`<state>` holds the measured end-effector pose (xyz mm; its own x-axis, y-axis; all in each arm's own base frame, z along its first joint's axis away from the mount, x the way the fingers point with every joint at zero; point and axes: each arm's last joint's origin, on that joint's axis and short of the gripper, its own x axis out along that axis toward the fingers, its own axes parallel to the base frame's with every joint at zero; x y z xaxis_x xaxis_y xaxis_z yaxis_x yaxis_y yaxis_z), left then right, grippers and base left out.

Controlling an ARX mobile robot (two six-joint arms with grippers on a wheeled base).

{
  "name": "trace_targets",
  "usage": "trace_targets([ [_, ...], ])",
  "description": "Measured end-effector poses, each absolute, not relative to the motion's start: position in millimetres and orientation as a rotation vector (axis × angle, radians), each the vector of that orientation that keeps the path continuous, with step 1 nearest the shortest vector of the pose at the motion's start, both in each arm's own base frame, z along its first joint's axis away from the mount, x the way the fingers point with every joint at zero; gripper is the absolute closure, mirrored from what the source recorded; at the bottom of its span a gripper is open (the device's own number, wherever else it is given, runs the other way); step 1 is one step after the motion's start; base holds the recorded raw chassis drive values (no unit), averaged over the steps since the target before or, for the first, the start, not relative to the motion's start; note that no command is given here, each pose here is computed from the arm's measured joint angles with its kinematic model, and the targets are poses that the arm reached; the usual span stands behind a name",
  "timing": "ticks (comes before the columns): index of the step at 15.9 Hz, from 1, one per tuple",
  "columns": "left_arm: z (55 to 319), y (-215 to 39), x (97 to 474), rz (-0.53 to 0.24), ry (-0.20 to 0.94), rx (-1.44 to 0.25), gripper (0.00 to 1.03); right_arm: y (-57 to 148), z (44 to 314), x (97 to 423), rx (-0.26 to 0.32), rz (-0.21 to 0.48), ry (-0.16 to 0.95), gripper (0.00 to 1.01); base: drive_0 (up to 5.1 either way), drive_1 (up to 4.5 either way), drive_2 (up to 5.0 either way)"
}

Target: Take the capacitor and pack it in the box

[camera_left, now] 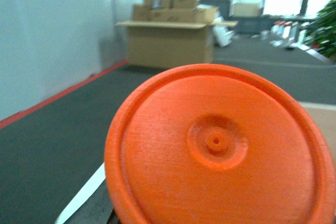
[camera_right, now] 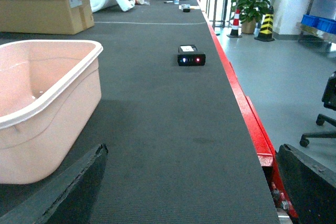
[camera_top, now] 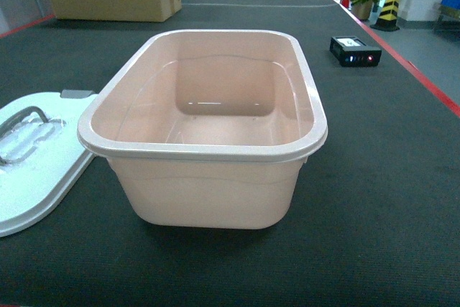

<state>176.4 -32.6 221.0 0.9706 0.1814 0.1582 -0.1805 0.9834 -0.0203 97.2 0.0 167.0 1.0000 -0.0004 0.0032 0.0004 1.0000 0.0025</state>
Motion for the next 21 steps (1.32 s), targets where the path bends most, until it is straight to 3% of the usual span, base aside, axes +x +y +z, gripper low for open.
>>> trace_targets([
  [2, 247, -57, 221, 0.066, -0.215, 0.005, 0.59, 0, 167, 97, 0.002, 0.0, -0.003, 0.03, 0.0, 0.0, 0.0],
  [5, 241, -123, 300, -0.105, -0.062, 0.082, 0.59, 0, 167, 97, 0.002, 0.0, -0.003, 0.03, 0.0, 0.0, 0.0],
  [7, 243, -156, 332, -0.166, -0.042, 0.078, 0.59, 0, 167, 97, 0.002, 0.0, -0.003, 0.03, 0.0, 0.0, 0.0],
  [9, 240, -167, 346, -0.174, -0.05, 0.059, 0.37, 0, 167, 97, 0.002, -0.001, -0.003, 0.03, 0.0, 0.0, 0.0],
  [11, 234, -160, 338, -0.168, -0.042, 0.034, 0.17, 0, 167, 97, 0.002, 0.0, -0.004, 0.03, 0.0, 0.0, 0.0],
  [13, 235, -154, 329, -0.162, -0.049, 0.027, 0.07, 0, 167, 97, 0.002, 0.0, -0.003, 0.03, 0.0, 0.0, 0.0],
  [17, 246, -102, 259, -0.071, -0.117, 0.016, 0.05, 0, 167, 97, 0.002, 0.0, -0.003, 0.03, 0.0, 0.0, 0.0],
  [21, 220, -12, 193, 0.146, -0.131, 0.045, 0.05, 0, 167, 97, 0.002, 0.0, -0.003, 0.03, 0.0, 0.0, 0.0],
])
